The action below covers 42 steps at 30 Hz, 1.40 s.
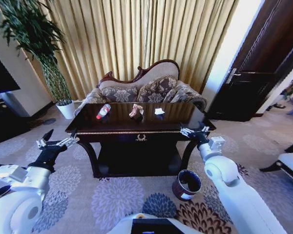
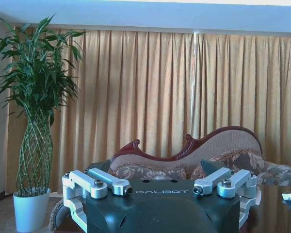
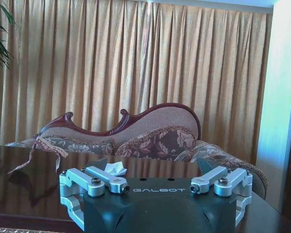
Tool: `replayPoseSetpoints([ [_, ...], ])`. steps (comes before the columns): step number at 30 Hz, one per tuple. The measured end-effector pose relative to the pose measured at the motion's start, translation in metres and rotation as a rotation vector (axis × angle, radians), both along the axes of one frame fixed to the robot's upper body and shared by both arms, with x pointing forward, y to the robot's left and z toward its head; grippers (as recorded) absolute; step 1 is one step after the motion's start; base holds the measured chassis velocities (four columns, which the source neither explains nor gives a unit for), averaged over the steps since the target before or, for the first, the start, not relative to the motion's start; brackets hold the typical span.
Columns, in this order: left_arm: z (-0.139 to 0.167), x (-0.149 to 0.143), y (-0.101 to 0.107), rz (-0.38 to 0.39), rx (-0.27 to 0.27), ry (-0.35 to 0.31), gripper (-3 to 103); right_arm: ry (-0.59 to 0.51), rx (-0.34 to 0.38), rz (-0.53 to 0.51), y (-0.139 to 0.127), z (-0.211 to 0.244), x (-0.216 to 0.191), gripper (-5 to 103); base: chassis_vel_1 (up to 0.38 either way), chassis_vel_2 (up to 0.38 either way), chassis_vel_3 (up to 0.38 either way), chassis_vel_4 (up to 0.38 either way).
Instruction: Move to the front of the table and place the trash on the table into the trash bin.
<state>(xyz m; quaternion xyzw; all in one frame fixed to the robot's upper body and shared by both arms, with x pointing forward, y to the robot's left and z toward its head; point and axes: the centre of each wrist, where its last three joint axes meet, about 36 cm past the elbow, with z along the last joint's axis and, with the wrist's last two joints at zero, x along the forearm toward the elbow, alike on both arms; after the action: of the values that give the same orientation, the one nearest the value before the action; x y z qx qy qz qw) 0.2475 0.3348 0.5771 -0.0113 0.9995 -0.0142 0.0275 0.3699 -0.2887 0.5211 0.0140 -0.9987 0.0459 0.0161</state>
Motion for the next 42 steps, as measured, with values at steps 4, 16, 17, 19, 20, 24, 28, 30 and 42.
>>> replayPoseSetpoints([
  [4,0.0,0.0,0.0,0.0,-0.001,0.0,100,0.003,0.001,0.004,0.001,-0.001,0.0,100,-0.022,0.027,0.026,-0.021],
  [16,0.0,-0.001,0.0,-0.01,0.001,-0.001,100,0.012,0.001,0.009,0.001,-0.002,-0.001,100,-0.142,0.132,0.133,-0.123],
  [17,0.0,-0.001,0.0,-0.01,0.001,-0.002,100,0.013,-0.001,0.009,0.001,-0.002,-0.001,100,-0.218,0.178,0.189,-0.161],
  [19,0.0,-0.001,0.0,-0.011,0.001,-0.002,100,0.013,-0.002,0.009,0.001,-0.002,-0.002,100,-0.201,0.178,0.176,-0.167],
  [20,0.0,0.0,0.0,-0.011,0.001,-0.002,100,0.014,-0.003,0.008,0.002,-0.002,-0.002,100,-0.155,0.149,0.163,-0.162],
  [24,-0.001,0.0,0.0,-0.012,0.0,-0.002,100,0.016,-0.004,0.008,0.002,-0.003,-0.002,100,-0.136,0.134,0.137,-0.157],
  [28,-0.001,-0.001,0.0,-0.011,-0.001,-0.002,100,0.018,-0.005,0.008,0.002,-0.003,-0.002,100,-0.103,0.128,0.081,-0.122],
  [30,-0.001,-0.001,0.0,-0.009,-0.003,-0.001,100,0.035,-0.001,0.015,0.004,0.001,-0.004,100,-0.049,0.064,0.069,-0.071],
  [42,-0.004,-0.004,0.0,0.032,-0.01,0.009,100,0.121,0.07,0.14,0.005,0.009,0.021,100,-0.003,0.003,0.006,-0.006],
])
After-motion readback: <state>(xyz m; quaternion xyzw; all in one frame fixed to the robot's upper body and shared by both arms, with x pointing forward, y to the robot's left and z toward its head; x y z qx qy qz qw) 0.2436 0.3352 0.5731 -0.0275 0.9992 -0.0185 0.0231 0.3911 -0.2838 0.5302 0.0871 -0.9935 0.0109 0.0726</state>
